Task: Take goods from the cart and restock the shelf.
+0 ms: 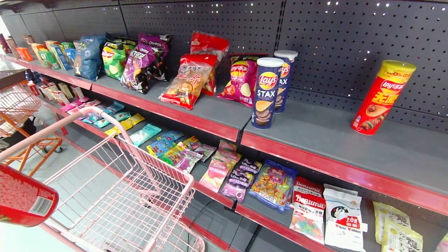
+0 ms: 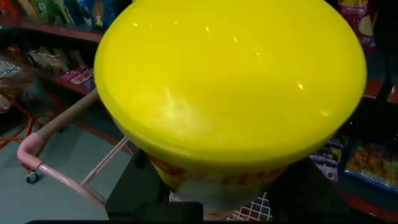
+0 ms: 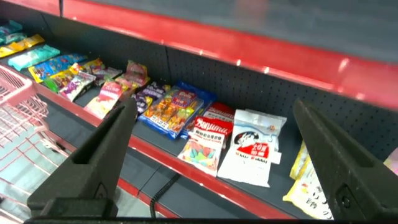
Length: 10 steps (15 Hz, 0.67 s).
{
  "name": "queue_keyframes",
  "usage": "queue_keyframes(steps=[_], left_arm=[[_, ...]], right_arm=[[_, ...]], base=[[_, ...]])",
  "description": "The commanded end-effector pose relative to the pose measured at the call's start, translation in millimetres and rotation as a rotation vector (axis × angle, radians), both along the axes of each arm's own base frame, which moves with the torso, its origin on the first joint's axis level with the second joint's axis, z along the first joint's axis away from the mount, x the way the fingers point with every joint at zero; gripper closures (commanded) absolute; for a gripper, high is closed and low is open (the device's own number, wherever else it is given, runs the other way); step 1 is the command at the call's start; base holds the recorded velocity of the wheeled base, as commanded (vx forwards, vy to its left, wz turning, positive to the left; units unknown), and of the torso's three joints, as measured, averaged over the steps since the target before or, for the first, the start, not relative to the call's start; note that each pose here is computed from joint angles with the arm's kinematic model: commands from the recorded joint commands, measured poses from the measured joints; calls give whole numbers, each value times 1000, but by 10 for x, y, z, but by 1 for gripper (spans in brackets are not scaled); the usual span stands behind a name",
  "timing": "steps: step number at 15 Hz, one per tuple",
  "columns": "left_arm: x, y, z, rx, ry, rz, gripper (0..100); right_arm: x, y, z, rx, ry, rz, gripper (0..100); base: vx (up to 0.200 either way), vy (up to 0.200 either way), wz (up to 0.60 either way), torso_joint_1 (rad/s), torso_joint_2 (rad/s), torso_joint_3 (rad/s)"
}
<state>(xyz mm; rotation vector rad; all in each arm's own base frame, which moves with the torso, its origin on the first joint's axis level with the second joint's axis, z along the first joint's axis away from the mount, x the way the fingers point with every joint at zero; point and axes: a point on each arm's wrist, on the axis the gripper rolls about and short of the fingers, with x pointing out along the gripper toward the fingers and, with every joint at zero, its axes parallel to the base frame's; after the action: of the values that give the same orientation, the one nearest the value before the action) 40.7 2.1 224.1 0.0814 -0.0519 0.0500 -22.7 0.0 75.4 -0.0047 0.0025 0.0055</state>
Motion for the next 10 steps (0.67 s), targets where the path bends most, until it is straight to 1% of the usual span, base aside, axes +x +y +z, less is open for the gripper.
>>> queue_keyframes(steps=[1,3,4,7,9,10], left_arm=[[-91,-1,31,3,-43,18,100],[-116,-7,-18,9,-24,0,100],[-126,-9,-21,9,-27,-6,100],[-135,-6,0,6,-33,9,100],[-139,-4,-35,8,-4,16,100],[-139,-4,-35,8,-4,16,100]], right_arm=[[0,0,-1,0,1,2,0],[0,0,-1,0,1,2,0],[0,0,-1,3,1,2,0],[0,0,-1,2,1,1,0],[0,0,-1,3,1,2,0],[0,0,-1,3,1,2,0]], base=[[0,0,0,212,-510,-305],[0,0,-600,186,-439,-269],[0,0,-600,129,-330,-168],[0,0,-600,38,-48,-41],[0,0,-600,7,-15,-2],[0,0,-600,7,2,2]])
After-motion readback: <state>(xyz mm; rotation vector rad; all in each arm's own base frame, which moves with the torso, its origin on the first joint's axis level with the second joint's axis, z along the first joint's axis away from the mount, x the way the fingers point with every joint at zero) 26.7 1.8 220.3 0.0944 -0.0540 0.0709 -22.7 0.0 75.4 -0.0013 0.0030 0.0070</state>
